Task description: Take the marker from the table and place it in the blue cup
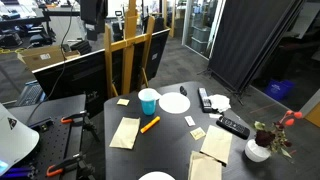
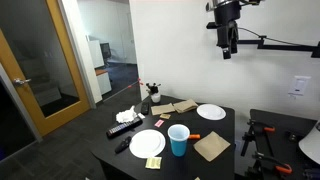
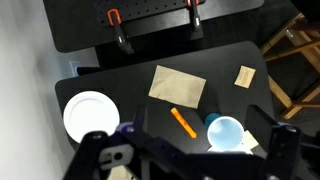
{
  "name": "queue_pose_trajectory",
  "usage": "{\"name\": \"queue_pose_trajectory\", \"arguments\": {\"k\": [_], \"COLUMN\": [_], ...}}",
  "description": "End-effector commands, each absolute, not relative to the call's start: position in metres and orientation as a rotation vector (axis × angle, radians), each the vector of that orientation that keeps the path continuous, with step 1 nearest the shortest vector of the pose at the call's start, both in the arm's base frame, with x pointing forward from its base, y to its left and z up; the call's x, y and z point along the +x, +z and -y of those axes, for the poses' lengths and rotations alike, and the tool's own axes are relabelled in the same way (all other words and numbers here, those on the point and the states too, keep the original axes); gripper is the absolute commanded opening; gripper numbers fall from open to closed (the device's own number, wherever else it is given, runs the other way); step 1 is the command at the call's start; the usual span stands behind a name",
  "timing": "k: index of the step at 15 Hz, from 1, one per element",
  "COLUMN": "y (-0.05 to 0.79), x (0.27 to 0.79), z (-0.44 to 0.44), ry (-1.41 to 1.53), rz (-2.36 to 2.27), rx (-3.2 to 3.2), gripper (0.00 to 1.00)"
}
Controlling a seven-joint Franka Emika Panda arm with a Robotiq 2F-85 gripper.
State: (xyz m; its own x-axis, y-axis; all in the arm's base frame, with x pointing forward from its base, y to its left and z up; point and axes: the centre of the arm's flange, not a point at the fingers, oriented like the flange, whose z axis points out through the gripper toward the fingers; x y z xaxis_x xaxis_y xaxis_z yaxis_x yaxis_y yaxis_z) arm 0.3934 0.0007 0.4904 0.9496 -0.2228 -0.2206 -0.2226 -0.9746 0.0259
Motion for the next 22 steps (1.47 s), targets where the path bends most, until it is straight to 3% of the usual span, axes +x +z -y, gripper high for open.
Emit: {"name": "queue_pose_trajectory", "arguments": {"k": [1,10,22], "y": [0.490,0.488,0.421], "x": [0.393,0.396,0.428], "z": [-0.001,0.000,0.043], "ry": [-0.351,-0.331,0.138], "rz": [0.354,0.348,-0.128], "rx": [3.101,3.094,3.173], "gripper": [1.00,1.00,1.00]}}
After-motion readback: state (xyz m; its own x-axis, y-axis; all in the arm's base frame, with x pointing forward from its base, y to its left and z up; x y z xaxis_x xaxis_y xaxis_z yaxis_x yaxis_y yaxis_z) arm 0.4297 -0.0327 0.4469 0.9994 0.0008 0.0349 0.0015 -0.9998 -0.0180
